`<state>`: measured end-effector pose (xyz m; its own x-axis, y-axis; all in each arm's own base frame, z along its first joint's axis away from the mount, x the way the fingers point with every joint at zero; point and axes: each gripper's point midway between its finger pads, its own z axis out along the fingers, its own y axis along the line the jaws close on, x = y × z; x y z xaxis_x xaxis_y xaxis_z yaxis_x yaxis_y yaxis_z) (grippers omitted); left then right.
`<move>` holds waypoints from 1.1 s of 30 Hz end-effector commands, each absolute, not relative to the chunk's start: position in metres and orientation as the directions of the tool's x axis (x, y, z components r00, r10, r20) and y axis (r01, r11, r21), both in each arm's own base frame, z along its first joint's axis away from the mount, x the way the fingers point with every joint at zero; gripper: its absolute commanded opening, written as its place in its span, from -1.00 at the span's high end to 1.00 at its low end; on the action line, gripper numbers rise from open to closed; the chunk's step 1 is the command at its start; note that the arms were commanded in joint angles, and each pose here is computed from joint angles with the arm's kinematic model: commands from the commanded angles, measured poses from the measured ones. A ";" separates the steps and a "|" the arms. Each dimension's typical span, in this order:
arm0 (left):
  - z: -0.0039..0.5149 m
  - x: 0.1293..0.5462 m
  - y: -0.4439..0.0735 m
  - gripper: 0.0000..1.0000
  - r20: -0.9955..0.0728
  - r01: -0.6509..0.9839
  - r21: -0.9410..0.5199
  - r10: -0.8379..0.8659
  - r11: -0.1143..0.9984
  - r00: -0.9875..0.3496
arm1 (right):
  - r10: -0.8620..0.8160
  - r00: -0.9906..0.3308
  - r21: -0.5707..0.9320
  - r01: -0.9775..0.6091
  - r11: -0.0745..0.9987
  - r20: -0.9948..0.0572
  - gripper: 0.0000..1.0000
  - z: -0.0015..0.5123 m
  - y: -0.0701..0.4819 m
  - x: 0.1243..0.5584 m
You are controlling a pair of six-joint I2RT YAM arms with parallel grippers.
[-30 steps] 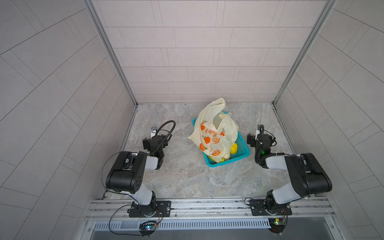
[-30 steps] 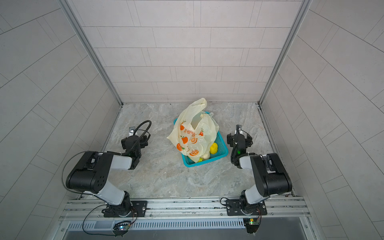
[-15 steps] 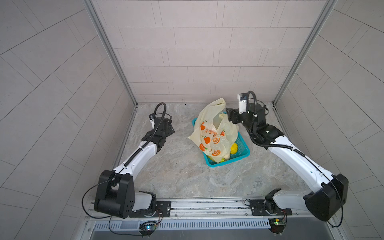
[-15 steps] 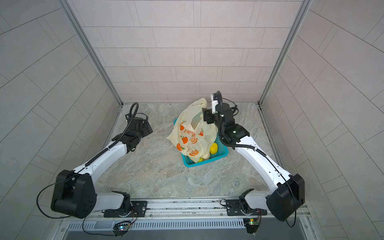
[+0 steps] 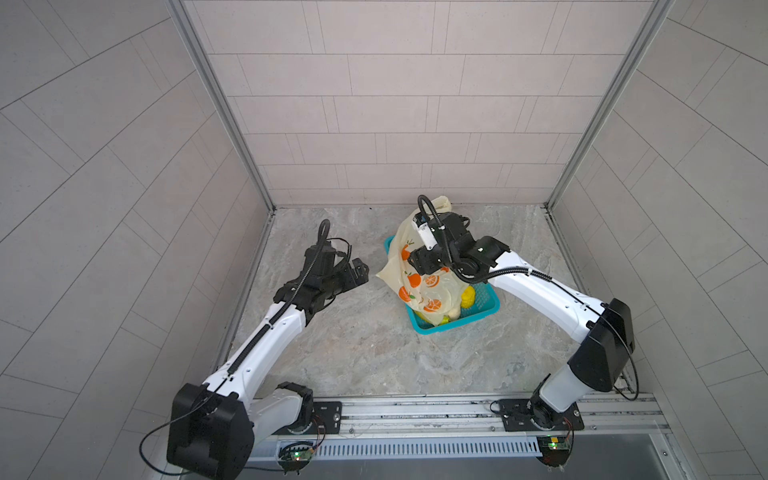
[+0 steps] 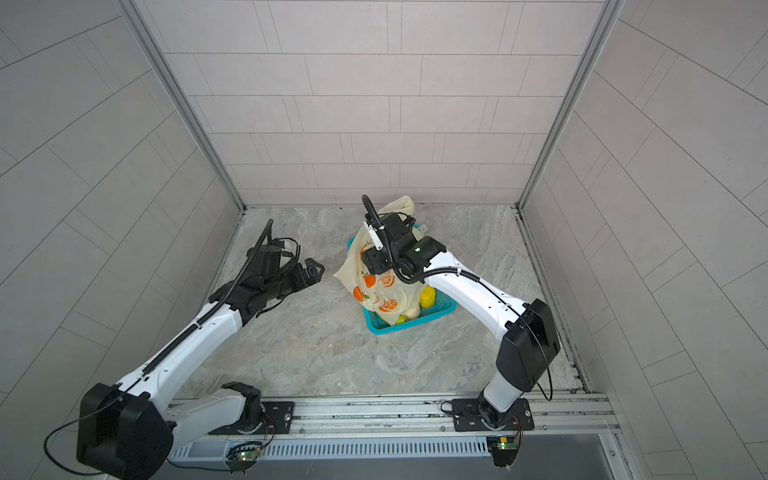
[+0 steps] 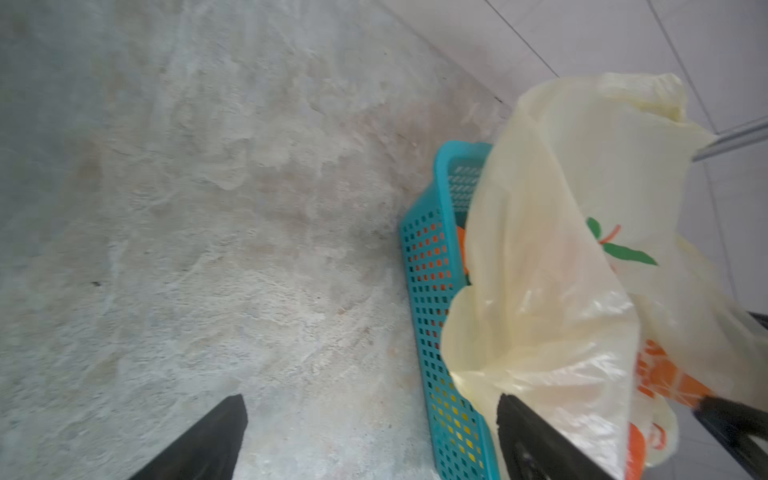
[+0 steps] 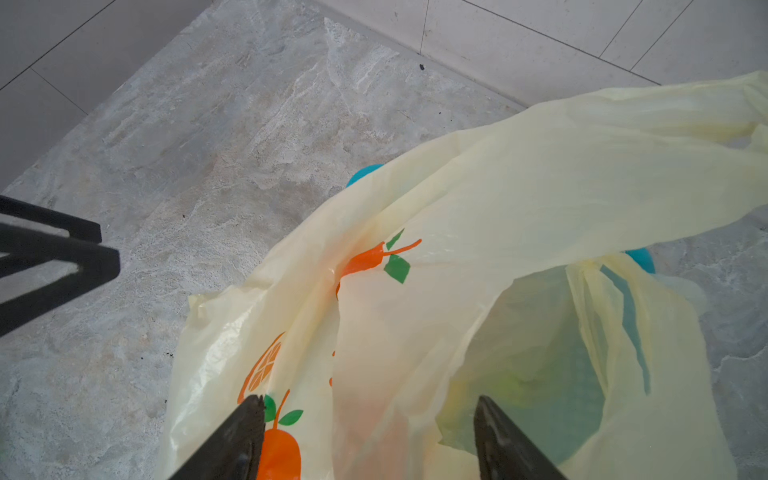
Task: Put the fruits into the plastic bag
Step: 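Grasp the bag's handles with both grippers and lift it off the basket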
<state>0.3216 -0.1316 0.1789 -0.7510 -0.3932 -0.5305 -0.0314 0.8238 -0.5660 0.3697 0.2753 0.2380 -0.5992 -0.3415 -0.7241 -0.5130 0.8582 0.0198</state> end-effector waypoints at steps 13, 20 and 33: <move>0.182 0.313 -0.222 -0.96 -0.512 0.260 -0.651 -0.159 0.714 -0.844 | -0.274 -0.648 0.108 -0.485 0.868 -0.710 0.90 0.237 0.258 0.377; 0.184 0.331 -0.241 -0.22 -0.534 0.281 -0.652 -0.164 0.705 -0.830 | -0.249 -0.646 0.143 -0.491 0.859 -0.722 0.98 0.245 0.260 0.372; 0.288 0.371 -0.175 1.00 -0.547 0.143 -0.714 -0.420 0.685 -0.724 | -0.081 -0.608 0.332 -0.534 0.777 -0.790 1.00 0.344 0.274 0.350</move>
<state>0.3686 -0.2075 0.2491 -0.7664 -0.3185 -0.5578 0.2005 0.7065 -0.6787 0.3685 0.2724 0.3032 -0.6182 -0.1612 -0.7693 -0.5180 0.8197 0.2444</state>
